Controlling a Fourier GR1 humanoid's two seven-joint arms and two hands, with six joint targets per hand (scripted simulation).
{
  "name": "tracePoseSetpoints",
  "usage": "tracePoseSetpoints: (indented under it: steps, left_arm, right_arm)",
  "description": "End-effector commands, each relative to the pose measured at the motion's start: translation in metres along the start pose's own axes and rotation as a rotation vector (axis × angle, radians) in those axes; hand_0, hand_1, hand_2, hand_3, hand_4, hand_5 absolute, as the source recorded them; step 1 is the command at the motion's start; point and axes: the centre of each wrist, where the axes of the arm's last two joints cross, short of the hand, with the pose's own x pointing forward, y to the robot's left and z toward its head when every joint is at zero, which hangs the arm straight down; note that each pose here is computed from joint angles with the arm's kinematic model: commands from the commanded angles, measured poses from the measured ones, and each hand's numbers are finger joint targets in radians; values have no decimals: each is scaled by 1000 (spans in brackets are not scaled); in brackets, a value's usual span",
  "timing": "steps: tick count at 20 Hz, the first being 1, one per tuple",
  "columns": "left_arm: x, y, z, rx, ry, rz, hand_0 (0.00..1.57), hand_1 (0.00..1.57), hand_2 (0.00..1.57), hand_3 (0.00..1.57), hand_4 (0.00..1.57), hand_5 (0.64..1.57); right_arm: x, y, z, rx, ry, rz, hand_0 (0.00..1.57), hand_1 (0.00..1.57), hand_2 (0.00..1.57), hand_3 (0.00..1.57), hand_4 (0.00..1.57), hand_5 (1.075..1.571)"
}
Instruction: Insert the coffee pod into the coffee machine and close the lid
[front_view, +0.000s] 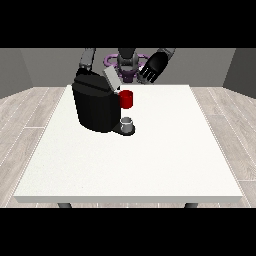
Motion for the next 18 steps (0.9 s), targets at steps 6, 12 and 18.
tracePoseSetpoints:
  steps: [6,12,18]
  left_arm:
    - [25,80,7,122,1,40,1256,1256,1287,1265,488,1571]
    - [39,115,14,172,6,10,1247,1247,1299,1249,479,1571]
    - [28,125,22,199,-22,-20,1258,1258,1299,1245,494,1571]
  right_arm:
    - [52,-18,-25,-12,-110,-7,0,0,0,0,0,1571]
    - [71,-22,-33,-39,-164,-2,0,0,0,0,0,1571]
    - [77,-27,-33,-45,-223,-14,0,0,0,0,0,1571]
